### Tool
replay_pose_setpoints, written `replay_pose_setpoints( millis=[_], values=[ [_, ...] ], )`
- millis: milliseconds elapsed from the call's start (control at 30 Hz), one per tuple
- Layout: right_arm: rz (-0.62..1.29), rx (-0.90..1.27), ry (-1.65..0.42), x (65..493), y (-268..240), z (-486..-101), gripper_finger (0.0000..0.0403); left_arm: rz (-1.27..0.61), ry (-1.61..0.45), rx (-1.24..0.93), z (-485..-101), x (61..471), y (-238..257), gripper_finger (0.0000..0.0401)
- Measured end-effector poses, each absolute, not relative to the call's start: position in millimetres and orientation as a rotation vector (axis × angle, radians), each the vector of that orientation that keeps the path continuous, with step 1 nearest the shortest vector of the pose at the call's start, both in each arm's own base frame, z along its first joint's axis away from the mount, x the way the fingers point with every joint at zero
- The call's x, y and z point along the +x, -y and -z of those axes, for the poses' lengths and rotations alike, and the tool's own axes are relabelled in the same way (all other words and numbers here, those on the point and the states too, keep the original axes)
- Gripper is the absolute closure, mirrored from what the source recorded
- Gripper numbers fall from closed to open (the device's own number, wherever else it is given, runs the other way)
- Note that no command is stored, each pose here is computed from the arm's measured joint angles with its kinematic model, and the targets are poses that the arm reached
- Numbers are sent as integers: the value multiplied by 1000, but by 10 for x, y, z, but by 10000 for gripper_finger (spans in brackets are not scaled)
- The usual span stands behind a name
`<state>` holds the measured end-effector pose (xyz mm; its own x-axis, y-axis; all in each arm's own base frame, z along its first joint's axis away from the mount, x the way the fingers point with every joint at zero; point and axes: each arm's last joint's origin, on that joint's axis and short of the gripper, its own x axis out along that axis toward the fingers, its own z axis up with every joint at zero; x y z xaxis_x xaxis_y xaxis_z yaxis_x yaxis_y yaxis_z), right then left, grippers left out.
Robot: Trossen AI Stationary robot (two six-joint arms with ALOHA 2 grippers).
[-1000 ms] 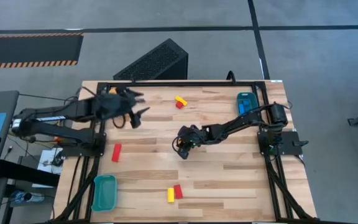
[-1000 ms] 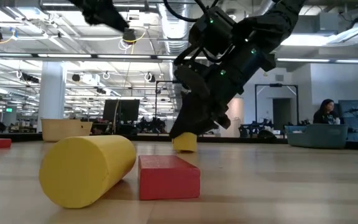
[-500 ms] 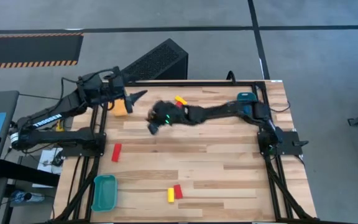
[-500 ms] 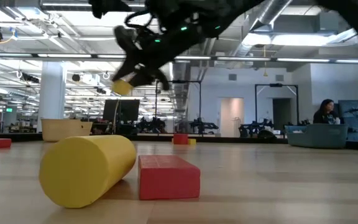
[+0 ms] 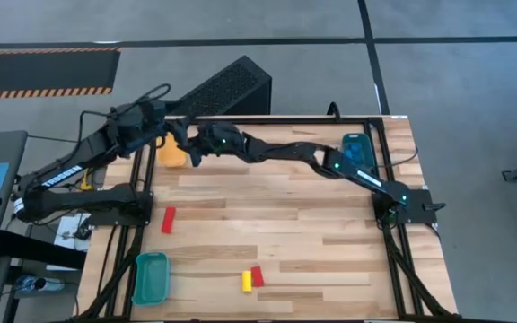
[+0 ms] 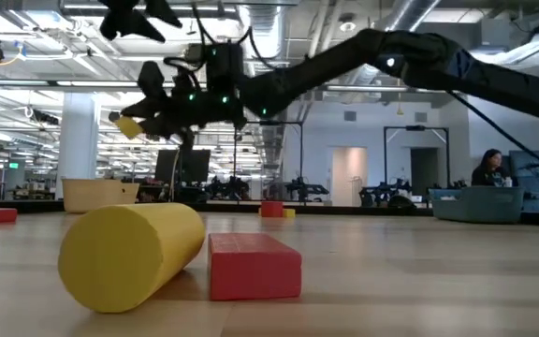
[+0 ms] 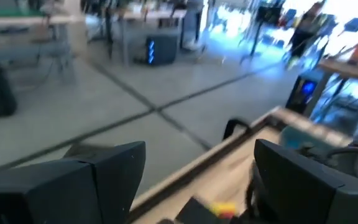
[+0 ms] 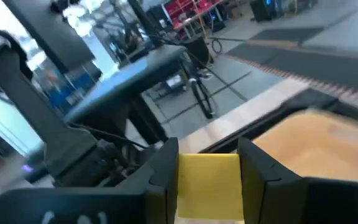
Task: Sort & place blocks by color
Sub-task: Put the center yellow block into the yellow bin
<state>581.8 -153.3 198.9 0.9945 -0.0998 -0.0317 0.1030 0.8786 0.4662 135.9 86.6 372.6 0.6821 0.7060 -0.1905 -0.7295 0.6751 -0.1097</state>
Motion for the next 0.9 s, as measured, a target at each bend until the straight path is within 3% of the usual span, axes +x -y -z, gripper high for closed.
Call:
replay_pose_setpoints(
  millis=[133, 500, 700, 800, 900],
  values=[
    [117, 598, 0, 5837, 1627, -1730, 287, -893, -269, -203, -3591, 1352, -884, 111],
    [102, 469, 31, 5933, 1523, -1251, 287, -939, -759, -261, -3122, 1416, -951, 111],
    [74, 748, 178, 5805, 1843, -1706, 287, -834, -966, -308, -2929, 1490, -982, 111],
    [-5, 909, 292, 5702, 2058, -1919, 287, -819, -982, -208, -2990, 1487, -990, 111],
    [-59, 1074, 284, 5662, 2154, -1863, 287, -886, -987, -52, -3082, 1487, -1039, 111]
  ],
)
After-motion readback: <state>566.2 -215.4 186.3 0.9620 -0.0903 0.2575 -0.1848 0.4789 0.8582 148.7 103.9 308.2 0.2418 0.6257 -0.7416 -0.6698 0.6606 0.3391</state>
